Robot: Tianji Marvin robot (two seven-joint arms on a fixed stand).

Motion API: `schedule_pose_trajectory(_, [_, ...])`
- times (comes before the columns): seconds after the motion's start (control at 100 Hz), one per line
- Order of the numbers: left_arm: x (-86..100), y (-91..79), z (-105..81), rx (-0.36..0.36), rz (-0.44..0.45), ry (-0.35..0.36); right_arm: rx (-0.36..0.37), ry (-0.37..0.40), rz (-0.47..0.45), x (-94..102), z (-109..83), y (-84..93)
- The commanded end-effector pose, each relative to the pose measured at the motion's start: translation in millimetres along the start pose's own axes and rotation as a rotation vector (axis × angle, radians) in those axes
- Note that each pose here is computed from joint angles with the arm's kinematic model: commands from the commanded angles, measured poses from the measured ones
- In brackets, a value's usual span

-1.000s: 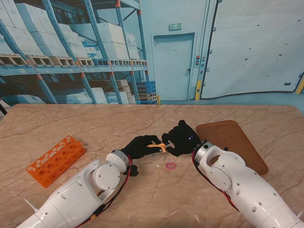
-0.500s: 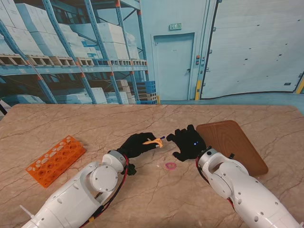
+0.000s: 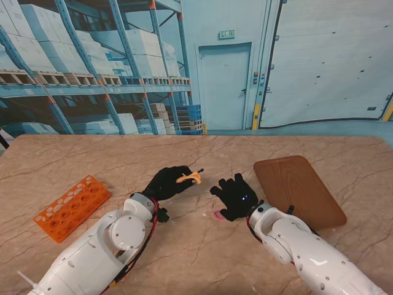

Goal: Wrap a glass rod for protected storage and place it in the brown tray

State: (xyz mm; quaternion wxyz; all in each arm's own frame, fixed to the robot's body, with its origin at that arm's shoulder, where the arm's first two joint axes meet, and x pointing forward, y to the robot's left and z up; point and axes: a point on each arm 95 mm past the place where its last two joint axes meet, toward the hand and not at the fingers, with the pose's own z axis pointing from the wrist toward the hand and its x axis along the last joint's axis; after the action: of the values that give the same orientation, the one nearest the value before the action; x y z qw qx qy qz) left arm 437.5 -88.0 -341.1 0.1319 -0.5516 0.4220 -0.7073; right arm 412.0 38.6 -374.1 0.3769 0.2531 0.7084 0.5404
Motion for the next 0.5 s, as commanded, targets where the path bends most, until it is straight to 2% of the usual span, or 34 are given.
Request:
schedule_pose_trajectory(0.0, [-0.6,1.7,-2.4,0.004,-0.007,-0.008,0.000,-0.002,-0.002,1.9,2.1,0.3])
schedule_pose_trajectory(0.49, [-0.1,2.7,-1.4,-0.009,-0.034,-0.022,0.025,0.029,-0.022,4.3,14.3,-1.5])
